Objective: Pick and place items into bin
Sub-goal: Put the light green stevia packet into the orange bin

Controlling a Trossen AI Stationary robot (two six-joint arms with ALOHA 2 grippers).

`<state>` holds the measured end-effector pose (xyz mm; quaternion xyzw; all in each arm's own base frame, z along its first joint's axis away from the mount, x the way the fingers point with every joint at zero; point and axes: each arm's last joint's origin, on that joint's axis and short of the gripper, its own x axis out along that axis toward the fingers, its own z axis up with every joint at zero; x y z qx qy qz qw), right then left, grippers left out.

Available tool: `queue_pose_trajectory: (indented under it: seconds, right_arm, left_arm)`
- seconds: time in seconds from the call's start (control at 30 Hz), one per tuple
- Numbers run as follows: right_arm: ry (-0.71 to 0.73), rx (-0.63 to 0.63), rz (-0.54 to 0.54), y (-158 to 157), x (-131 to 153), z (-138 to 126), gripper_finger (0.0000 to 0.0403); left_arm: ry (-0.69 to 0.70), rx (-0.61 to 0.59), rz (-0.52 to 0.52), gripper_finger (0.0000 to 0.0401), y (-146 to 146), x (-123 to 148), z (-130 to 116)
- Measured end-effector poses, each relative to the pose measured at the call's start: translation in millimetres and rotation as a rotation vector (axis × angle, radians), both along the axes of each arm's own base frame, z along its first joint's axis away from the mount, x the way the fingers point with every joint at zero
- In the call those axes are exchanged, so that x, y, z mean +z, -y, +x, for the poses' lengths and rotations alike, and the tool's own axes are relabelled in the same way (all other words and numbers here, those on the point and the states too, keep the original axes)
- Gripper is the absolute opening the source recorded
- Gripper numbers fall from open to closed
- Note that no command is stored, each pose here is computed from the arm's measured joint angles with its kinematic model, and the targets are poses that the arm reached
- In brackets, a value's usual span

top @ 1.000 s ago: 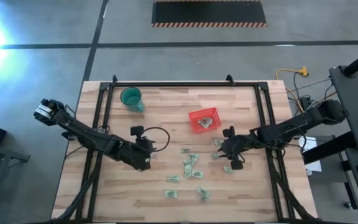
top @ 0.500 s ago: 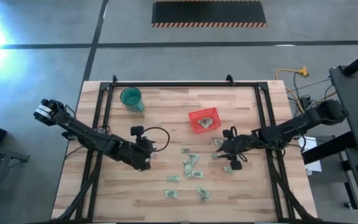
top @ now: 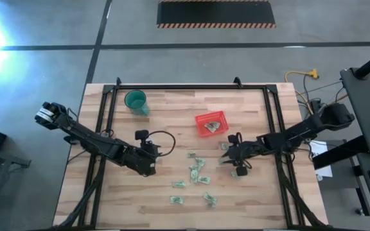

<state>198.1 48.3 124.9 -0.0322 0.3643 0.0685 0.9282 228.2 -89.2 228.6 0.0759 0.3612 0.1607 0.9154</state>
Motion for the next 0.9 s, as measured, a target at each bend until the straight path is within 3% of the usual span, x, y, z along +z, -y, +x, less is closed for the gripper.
queue_pose_trajectory:
  seconds: [0.4, 0.9]
  right_arm:
    - [-0.114, -0.045, -0.012, 4.4, -17.0, 19.6, 0.0112]
    - [-0.159, -0.033, 0.004, 5.1, -16.3, 18.8, 0.0096]
  left_arm:
    - [-0.003, 0.001, 0.002, 0.0108, -0.1, -0.4, -0.2]
    - [-0.004, 0.001, 0.003, 0.0108, -0.2, -0.7, -0.3]
